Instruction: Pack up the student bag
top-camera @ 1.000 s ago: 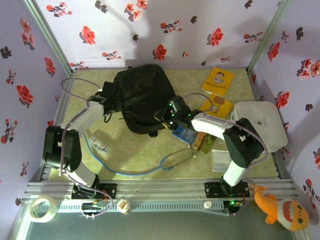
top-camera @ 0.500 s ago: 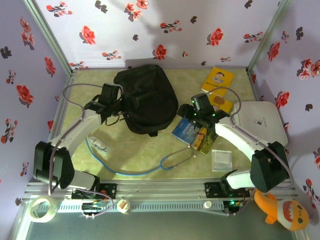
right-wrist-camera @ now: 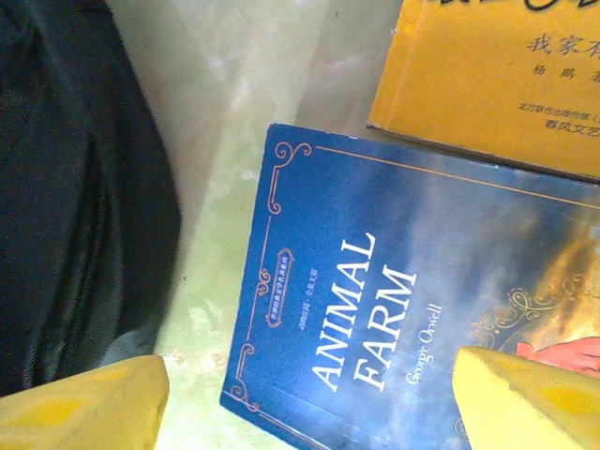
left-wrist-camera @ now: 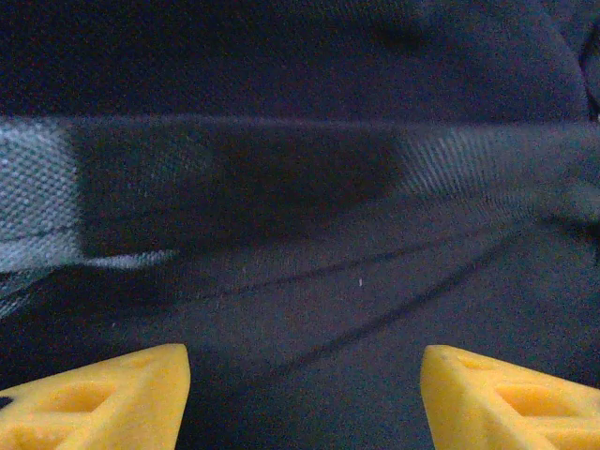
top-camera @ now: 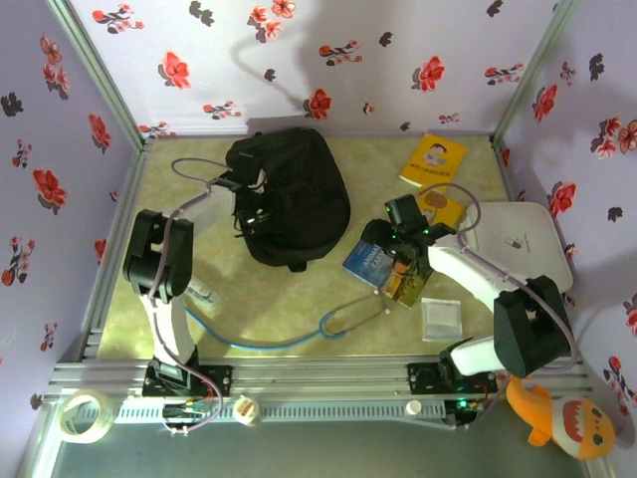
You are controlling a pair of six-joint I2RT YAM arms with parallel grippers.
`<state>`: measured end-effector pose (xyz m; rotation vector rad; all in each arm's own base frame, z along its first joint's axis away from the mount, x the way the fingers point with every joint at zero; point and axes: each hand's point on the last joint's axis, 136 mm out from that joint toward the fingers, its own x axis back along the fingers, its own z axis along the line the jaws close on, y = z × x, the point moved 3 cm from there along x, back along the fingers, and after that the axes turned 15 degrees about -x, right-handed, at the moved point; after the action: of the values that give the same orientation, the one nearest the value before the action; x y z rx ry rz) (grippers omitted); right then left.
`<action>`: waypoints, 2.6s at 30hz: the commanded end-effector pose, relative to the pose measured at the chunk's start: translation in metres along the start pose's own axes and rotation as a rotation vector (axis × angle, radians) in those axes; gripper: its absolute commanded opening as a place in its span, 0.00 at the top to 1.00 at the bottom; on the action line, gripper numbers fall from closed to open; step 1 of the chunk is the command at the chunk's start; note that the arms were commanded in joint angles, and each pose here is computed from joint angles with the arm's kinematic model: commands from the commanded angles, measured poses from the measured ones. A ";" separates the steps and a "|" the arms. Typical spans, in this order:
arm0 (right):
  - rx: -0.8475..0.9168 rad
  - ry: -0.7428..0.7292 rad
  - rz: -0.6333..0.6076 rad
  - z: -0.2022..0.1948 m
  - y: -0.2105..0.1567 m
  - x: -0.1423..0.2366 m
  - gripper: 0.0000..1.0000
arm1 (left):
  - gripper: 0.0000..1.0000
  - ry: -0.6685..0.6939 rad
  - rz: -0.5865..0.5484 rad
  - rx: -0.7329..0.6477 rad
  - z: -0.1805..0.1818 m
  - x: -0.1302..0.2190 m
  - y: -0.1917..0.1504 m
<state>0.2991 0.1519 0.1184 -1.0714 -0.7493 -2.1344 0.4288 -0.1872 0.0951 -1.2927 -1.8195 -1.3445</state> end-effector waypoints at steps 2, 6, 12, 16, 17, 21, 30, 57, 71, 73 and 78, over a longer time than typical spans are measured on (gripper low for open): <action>0.028 0.027 0.110 0.003 -0.014 -0.021 0.22 | 0.34 0.085 0.035 -0.012 0.038 -0.007 0.007; 0.002 0.079 0.168 0.015 -0.019 -0.036 0.24 | 0.35 0.120 0.042 -0.017 0.056 -0.005 0.014; -0.038 0.093 0.165 0.020 -0.022 -0.060 0.24 | 0.36 0.087 -0.073 -0.049 0.036 0.041 0.040; -0.101 0.049 0.112 0.017 -0.015 -0.082 0.25 | 0.33 0.054 -0.168 -0.036 0.018 0.082 0.049; -0.113 0.035 0.093 0.016 -0.012 -0.087 0.25 | 0.32 0.045 -0.184 -0.029 0.015 0.090 0.048; -0.132 0.019 0.037 0.027 0.003 -0.103 0.26 | 0.26 -0.023 -0.217 -0.011 -0.006 0.109 0.031; -0.046 0.133 0.044 0.079 0.028 -0.082 0.29 | 0.01 -0.210 -0.225 0.055 -0.072 0.111 -0.026; 0.043 -0.162 0.082 -0.042 0.038 -0.057 0.39 | 0.34 -0.118 0.085 0.042 -0.188 -0.017 -0.134; -0.043 -0.209 0.143 -0.065 0.026 -0.072 0.39 | 0.42 -0.114 0.131 0.010 -0.189 -0.047 -0.127; -0.047 -0.209 0.145 -0.066 0.027 -0.072 0.39 | 0.42 -0.117 0.132 0.018 -0.190 -0.052 -0.127; -0.053 -0.213 0.148 -0.067 0.027 -0.072 0.39 | 0.43 -0.126 0.136 0.018 -0.193 -0.058 -0.127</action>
<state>0.3405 0.1163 0.0590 -1.2156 -0.7289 -2.0183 0.3101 -0.3874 0.0662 -1.4696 -1.7945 -1.1938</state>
